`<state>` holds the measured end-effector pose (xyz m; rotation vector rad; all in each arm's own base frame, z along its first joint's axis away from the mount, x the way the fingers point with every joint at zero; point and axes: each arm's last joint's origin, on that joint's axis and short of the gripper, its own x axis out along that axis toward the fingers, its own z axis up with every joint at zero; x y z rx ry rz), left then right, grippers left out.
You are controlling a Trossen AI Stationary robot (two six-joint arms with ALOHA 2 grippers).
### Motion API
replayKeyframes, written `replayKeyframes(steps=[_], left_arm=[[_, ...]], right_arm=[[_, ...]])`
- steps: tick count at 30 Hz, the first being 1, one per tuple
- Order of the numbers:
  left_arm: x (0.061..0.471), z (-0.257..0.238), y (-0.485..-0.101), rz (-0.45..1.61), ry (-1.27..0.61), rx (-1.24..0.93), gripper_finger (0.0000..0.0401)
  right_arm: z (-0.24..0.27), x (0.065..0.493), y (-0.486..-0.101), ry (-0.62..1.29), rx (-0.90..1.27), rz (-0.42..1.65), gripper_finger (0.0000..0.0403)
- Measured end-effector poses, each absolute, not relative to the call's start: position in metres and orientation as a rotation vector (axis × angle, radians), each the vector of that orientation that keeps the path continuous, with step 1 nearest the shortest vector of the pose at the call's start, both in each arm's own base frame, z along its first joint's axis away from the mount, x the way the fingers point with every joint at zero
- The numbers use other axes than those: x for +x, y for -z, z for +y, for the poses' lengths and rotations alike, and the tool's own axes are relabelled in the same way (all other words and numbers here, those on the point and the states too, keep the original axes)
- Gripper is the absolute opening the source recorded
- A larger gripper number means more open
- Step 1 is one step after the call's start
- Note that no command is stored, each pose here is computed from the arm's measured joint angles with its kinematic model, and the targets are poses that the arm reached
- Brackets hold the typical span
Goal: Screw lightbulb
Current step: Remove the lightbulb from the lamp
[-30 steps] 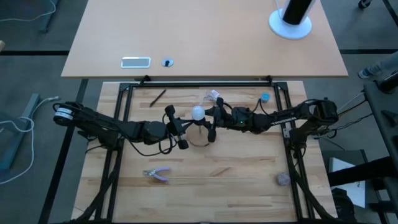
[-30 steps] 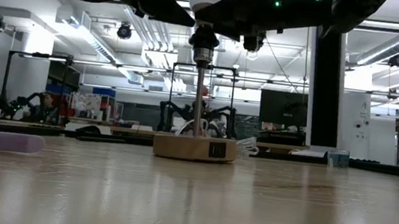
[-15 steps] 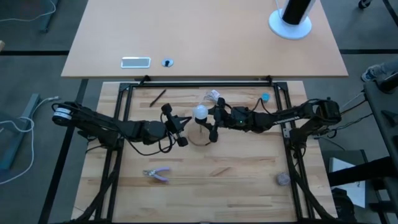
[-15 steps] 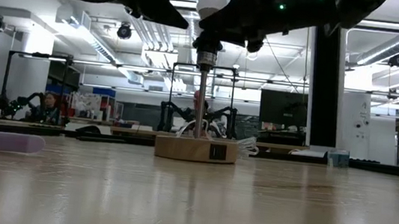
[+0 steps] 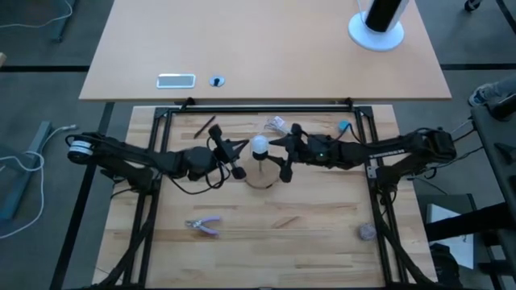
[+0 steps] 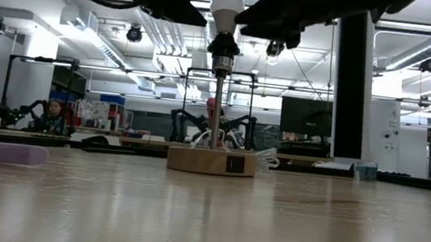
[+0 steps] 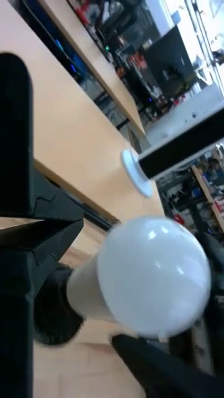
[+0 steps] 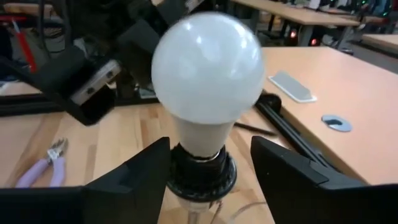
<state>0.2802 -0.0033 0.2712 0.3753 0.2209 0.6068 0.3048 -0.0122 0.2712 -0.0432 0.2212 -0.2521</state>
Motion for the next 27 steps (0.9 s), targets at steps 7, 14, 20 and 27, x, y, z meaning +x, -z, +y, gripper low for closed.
replayKeyframes(steps=[7, 14, 20, 27], left_arm=[[0.2822, -0.0013, -0.2729, 0.186, -0.523, 0.357, 0.0], [0.2829, -0.0026, -0.2728, 0.178, -0.468, 0.357, 0.0], [0.2829, -0.0033, -0.2727, 0.176, -0.462, 0.348, 0.0], [0.2827, -0.008, -0.2707, 0.185, -0.436, 0.323, 0.0]], right_arm=[[-0.0129, 0.302, -0.2776, 0.277, -0.047, 0.189, 0.0186], [-0.0132, 0.3023, -0.2778, 0.276, -0.062, 0.187, 0.0162], [-0.0135, 0.3023, -0.2779, 0.275, -0.079, 0.189, 0.0147], [-0.0139, 0.3023, -0.2778, 0.278, -0.098, 0.193, 0.0131]])
